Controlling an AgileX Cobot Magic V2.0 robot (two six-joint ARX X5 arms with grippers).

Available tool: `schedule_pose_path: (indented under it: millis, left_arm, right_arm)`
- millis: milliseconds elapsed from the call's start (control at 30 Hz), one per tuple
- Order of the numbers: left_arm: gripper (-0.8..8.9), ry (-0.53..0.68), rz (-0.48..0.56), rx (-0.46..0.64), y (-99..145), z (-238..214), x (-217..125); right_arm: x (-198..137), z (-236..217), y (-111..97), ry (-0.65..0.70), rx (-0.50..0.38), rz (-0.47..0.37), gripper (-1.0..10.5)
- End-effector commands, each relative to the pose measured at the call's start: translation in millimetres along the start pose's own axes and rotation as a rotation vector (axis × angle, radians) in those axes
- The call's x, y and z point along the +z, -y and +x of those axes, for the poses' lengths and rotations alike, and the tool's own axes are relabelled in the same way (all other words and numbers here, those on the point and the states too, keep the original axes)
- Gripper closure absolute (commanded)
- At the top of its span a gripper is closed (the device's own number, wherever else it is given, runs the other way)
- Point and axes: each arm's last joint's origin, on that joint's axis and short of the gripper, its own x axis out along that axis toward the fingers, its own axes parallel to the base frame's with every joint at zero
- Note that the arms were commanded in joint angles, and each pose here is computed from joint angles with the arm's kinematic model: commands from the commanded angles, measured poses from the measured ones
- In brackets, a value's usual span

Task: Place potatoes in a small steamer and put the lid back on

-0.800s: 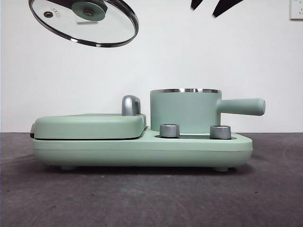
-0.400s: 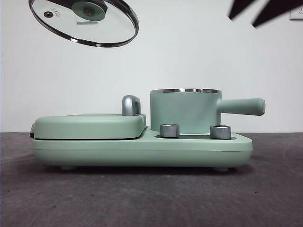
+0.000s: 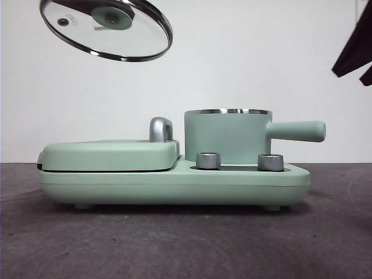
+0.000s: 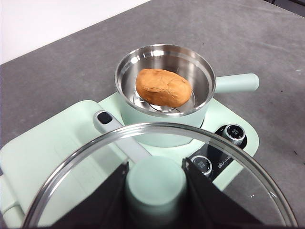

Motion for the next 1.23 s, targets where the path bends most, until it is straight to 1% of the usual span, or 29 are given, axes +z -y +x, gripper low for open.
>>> schedule_pose_path:
  millis: [33,267,400,533,700,967,1233]
  left_arm:
    - [8.0,0.053,0.014,-0.016,2.6,8.7,9.3]
    - [8.0,0.122,0.045,-0.051,9.8,48.4,14.0]
    - [8.0,0.187,0.061,-0.061,12.5,73.5,16.7]
    - [8.0,0.231,0.06,-0.067,13.2,94.8,19.0]
    - [8.0,0.22,0.06,-0.07,11.0,122.4,24.3]
    - [8.01,0.235,0.065,-0.069,6.2,162.8,37.7]
    - [8.01,0.238,0.111,-0.074,7.2,198.8,46.0]
  right_arm:
    - [0.7,-4.0,-1.8,0.013,0.012,0.029,6.2]
    - [0.1,-5.9,-2.2,0.017,0.013,0.029,6.2]
    - [0.1,-5.9,-2.2,0.016,0.013,0.028,6.2]
    - [0.1,-5.9,-2.2,0.016,0.013,0.028,6.2]
    - [0.1,-5.9,-2.2,0.017,0.012,0.028,6.2]
    - [0.1,-5.9,-2.1,0.016,0.011,0.028,6.2]
    - [0.1,-5.7,-2.0,0.016,0.008,0.028,6.2]
